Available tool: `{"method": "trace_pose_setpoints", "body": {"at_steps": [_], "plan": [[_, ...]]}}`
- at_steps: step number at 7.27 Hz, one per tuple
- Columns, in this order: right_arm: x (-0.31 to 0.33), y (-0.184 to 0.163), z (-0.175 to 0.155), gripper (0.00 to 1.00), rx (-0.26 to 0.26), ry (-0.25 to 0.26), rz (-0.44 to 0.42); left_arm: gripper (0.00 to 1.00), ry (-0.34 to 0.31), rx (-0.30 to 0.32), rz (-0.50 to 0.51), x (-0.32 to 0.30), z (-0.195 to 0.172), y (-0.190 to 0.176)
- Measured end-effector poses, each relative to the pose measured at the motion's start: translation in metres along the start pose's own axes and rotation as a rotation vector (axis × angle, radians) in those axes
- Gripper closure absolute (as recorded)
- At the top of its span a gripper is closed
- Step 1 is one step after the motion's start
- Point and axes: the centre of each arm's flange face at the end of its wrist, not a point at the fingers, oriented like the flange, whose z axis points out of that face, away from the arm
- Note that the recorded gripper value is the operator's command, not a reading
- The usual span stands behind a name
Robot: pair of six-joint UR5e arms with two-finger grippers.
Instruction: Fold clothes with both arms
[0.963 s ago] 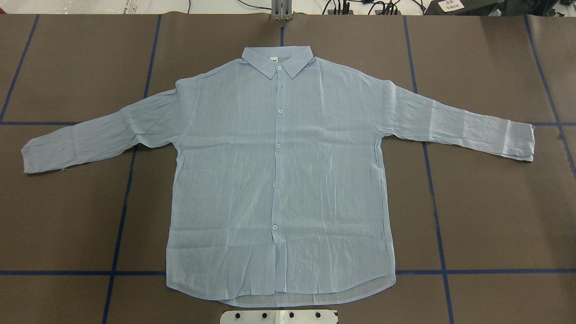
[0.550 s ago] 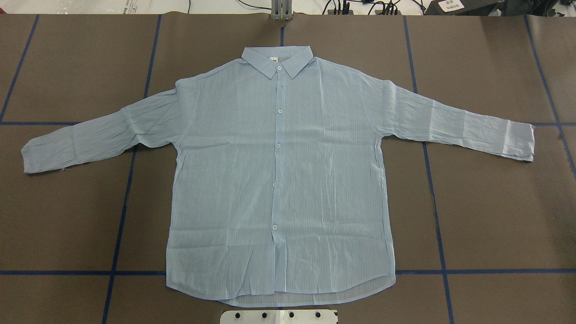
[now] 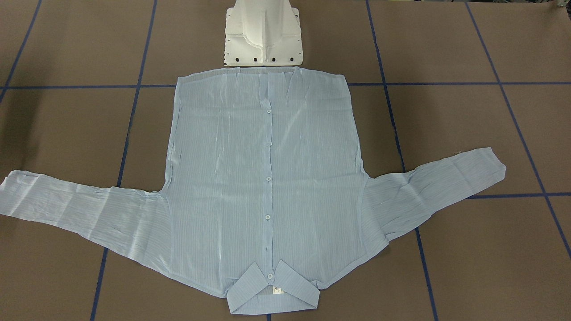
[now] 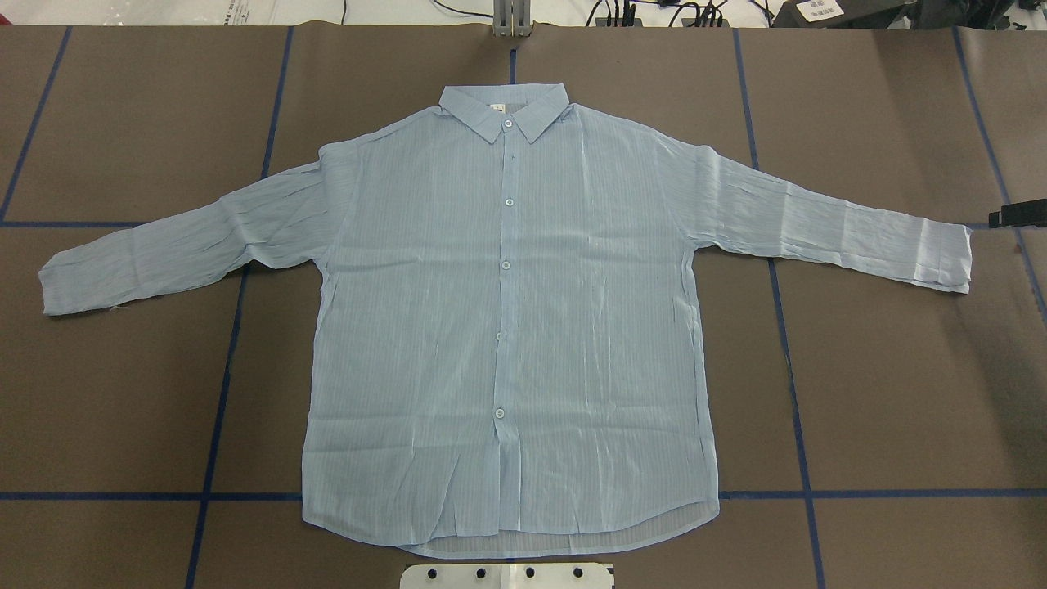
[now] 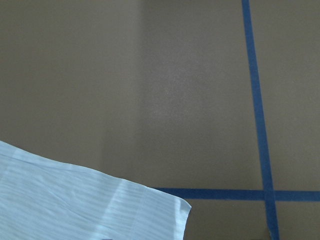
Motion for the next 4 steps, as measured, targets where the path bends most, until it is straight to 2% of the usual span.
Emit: {"method": "trace_pose_setpoints", "body": {"at_steps": [4], "plan": [[-0.013, -0.008, 0.047, 0.15, -0.016, 0.021, -0.010, 0.00, 0.000, 0.000, 0.000, 0.000, 0.000, 0.000]]}}
